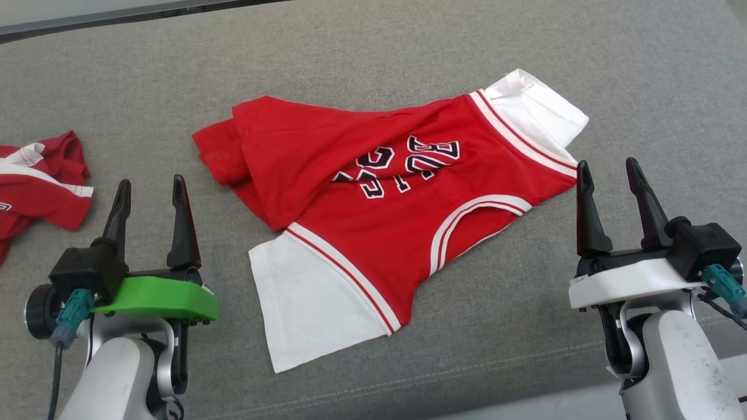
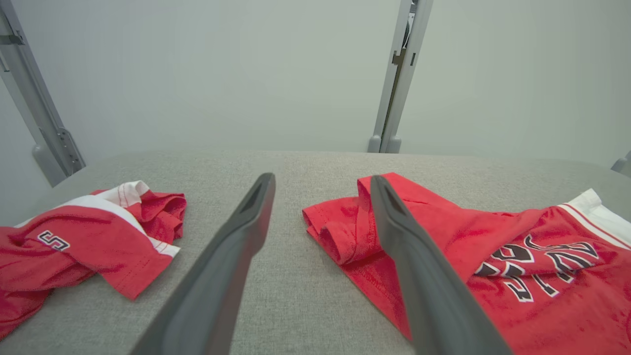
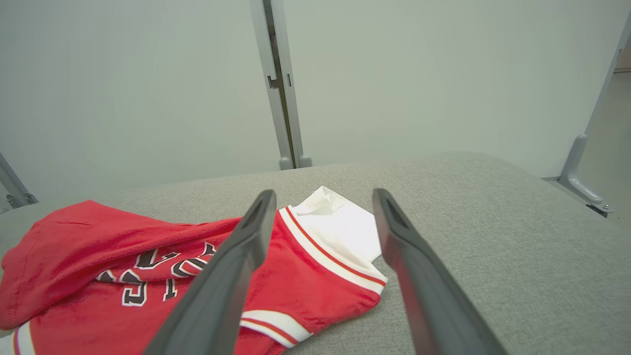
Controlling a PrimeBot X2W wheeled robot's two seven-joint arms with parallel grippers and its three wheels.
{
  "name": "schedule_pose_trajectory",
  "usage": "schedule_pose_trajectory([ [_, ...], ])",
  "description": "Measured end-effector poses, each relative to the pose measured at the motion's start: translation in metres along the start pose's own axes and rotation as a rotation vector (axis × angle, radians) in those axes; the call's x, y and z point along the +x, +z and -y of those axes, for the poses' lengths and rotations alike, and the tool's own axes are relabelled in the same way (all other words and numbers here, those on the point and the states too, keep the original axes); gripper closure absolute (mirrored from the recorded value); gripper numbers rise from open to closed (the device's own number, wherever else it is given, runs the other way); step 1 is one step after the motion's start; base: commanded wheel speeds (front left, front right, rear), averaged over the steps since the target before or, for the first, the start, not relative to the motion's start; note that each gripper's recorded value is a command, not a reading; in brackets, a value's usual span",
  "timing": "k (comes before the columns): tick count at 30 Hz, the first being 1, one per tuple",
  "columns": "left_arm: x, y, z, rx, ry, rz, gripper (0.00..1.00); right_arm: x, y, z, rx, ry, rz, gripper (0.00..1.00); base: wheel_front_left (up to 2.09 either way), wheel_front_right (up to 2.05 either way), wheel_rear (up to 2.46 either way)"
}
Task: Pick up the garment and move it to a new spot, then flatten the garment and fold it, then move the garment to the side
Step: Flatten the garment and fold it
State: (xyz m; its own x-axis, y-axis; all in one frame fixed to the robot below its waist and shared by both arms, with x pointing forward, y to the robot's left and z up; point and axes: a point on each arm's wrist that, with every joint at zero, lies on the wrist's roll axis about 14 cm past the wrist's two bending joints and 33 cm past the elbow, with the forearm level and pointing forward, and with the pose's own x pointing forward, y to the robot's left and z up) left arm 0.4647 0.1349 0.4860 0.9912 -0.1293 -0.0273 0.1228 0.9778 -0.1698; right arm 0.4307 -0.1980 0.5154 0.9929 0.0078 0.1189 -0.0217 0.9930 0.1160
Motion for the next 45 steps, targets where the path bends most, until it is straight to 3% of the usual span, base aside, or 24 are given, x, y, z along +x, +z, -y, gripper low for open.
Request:
schedule_pose_trajectory([
  [6,-0.019,0.036,-0.017,0.045,0.045,0.118,0.00,0.002,0.012,-0.015,-0.015,0.044,0.026,0.00,0.00,0.00,0.00],
  [24,-0.076,0.037,-0.021,0.110,0.050,0.110,0.00,-0.036,0.014,-0.023,-0.022,0.062,-0.002,0.00,0.00,0.00,0.00],
  [45,-0.079,0.029,-0.019,0.123,0.018,0.054,0.00,-0.051,0.015,-0.025,0.003,0.061,-0.022,0.00,0.00,0.00,0.00],
])
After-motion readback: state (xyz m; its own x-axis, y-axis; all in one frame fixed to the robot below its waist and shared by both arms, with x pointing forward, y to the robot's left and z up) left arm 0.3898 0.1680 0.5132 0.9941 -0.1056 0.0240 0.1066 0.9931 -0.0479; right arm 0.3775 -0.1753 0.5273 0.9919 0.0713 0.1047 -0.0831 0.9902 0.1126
